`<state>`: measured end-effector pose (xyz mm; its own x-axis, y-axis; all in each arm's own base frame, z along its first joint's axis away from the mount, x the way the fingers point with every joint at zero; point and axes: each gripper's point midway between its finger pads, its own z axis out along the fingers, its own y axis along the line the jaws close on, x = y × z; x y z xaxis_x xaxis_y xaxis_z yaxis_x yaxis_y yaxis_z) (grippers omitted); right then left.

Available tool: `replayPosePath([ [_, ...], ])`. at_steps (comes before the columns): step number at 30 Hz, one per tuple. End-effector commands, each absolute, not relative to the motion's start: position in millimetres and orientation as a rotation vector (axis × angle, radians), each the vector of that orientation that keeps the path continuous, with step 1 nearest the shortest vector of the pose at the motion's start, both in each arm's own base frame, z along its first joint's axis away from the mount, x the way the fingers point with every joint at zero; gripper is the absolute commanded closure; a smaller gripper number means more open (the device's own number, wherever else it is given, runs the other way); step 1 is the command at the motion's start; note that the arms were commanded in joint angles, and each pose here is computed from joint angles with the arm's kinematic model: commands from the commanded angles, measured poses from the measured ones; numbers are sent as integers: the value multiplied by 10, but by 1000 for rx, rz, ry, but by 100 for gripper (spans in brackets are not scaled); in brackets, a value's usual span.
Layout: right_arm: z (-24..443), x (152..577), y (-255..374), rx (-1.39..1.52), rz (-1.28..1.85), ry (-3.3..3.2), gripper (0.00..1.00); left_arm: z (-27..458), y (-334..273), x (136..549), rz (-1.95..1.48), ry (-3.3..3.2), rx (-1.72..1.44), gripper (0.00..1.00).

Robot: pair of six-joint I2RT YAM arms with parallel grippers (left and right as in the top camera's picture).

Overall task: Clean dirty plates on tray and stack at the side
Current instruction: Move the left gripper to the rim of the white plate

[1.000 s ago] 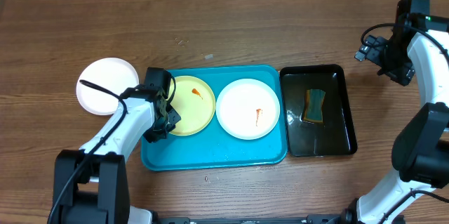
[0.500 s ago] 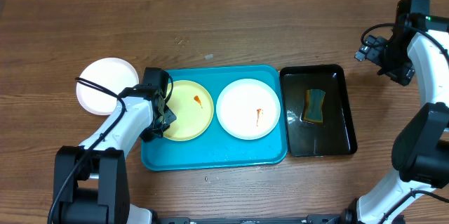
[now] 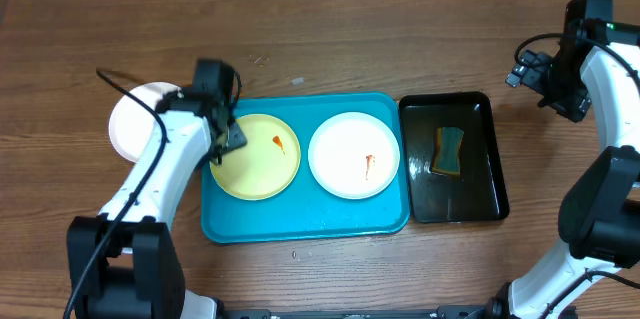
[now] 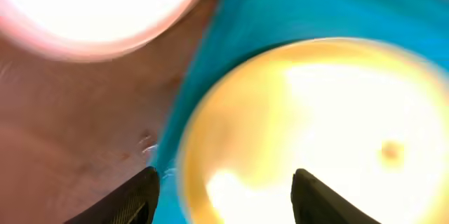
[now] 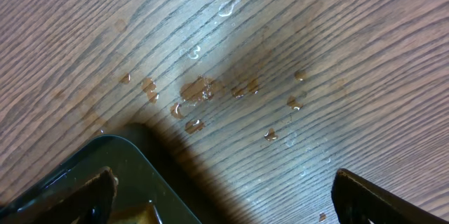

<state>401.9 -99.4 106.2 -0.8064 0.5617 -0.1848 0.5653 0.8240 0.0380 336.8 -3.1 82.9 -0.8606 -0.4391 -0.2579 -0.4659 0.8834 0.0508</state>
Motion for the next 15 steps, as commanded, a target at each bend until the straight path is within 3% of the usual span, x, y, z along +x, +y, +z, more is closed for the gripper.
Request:
replayPosePath([
  [1, 1124, 4061, -1029, 886, -34, 2792, 0, 1107, -681, 3602, -279, 2856, -192, 41],
  [4, 1124, 4061, -1029, 886, -34, 2792, 0, 1195, -1064, 3648, -494, 2809, -20, 51],
  [15, 1124, 4061, -1029, 886, -34, 2792, 0, 901, -1748, 3635, -425, 2807, 248, 43],
])
